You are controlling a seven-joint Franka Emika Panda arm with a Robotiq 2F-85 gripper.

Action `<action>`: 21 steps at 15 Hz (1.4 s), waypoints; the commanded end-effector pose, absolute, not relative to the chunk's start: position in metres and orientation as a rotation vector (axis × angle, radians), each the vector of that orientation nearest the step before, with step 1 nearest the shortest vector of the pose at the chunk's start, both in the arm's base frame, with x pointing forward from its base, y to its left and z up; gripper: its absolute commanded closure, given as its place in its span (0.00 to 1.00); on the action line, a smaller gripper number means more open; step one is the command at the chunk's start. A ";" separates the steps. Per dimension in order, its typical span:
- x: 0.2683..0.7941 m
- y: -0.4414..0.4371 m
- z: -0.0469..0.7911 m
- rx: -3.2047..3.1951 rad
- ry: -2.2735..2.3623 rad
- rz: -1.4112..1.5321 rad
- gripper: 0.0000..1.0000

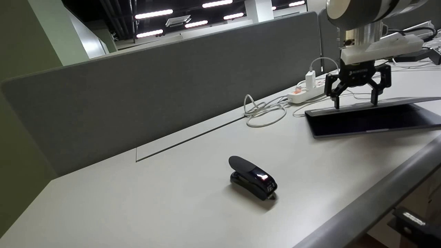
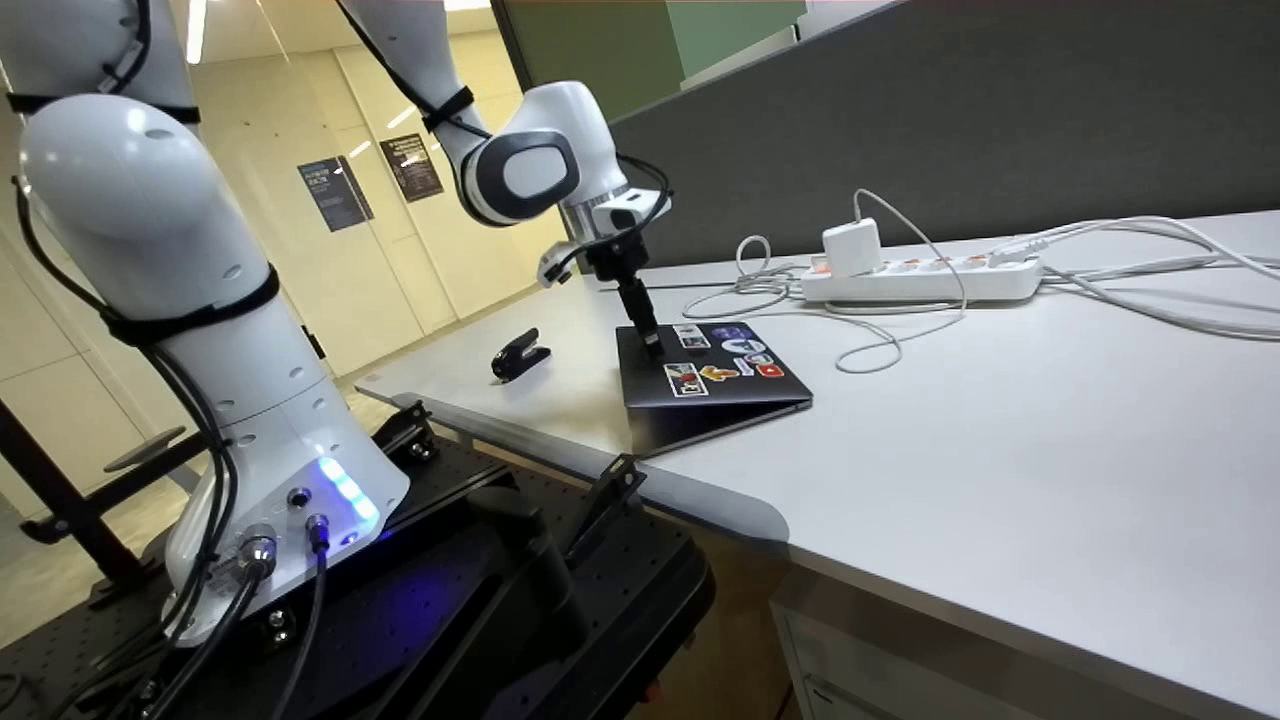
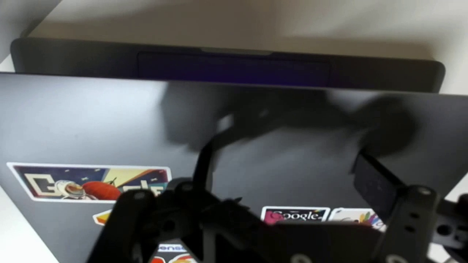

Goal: Close the laptop

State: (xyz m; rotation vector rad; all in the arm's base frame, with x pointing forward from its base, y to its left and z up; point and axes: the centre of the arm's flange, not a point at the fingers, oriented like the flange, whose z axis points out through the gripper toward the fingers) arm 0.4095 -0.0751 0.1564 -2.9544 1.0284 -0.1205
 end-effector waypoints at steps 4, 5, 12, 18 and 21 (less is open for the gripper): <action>0.395 -0.047 0.135 -2.945 1.051 -0.110 0.00; 0.393 -0.044 0.132 -2.944 1.051 -0.101 0.00; 0.381 -0.031 0.108 -2.934 1.078 -0.039 0.00; 0.381 -0.029 0.122 -2.897 1.117 -0.060 0.00; 0.390 -0.025 0.166 -2.854 1.166 -0.173 0.00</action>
